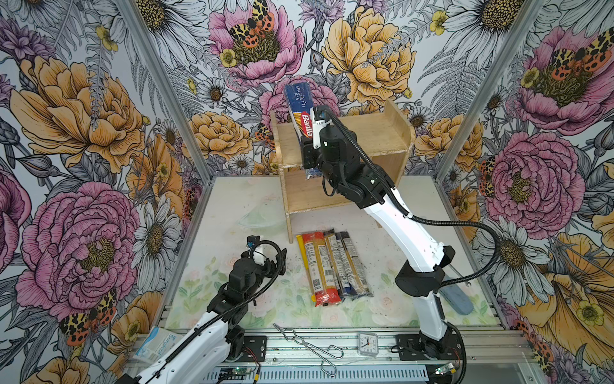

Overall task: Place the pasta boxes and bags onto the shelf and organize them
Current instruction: 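Lower the Barilla box onto the top shelf with the right gripper, then open the right gripper and draw it back toward the remaining packs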

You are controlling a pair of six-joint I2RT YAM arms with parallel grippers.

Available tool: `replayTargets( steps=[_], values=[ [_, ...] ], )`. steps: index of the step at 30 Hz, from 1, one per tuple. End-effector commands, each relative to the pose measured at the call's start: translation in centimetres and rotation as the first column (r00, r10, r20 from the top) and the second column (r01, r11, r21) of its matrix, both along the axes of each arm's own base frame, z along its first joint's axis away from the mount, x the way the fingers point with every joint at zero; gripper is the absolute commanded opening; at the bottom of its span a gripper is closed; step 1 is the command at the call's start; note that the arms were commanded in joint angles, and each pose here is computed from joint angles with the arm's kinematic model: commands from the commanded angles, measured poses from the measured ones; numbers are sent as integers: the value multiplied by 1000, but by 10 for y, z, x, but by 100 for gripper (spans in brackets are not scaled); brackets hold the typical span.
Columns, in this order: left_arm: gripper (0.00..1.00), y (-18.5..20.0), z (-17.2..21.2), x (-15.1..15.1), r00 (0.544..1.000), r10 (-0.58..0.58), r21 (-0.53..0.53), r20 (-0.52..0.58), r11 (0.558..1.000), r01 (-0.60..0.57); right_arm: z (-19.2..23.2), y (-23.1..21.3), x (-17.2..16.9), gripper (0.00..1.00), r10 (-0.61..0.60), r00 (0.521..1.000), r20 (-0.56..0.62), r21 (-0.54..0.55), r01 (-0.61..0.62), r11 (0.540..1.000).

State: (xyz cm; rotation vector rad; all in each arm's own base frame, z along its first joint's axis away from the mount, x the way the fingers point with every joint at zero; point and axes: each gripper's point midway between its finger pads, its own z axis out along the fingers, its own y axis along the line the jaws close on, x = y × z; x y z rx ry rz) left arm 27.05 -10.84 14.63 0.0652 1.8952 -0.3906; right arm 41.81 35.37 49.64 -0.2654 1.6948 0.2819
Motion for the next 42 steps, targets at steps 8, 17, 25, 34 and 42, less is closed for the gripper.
replayTargets(
  steps=[8, 17, 25, 34, 42],
  values=[
    [99, 0, -2, -1, 1000, -8, -8, 8, 1000, 8, 32, -11, 7, 50, -37, 995, 87, 94, 29, 995],
    [99, 0, -2, -1, 1000, -8, -8, 8, 1000, 8, 30, -10, 4, 52, -7, 996, 84, 72, 1, 997],
    [99, 0, -2, -1, 1000, -7, -8, 9, 1000, 7, 51, -13, -27, 62, 128, 986, 106, 53, -134, 990],
    [99, 0, -2, -2, 1000, -9, -9, 8, 1000, 9, 92, -54, -95, 70, 259, 951, 167, 53, -271, 961],
    [99, 0, -2, -2, 1000, -9, -9, 7, 1000, 9, 44, -114, -151, 75, 259, 965, 49, 130, -263, 956]
  ],
)
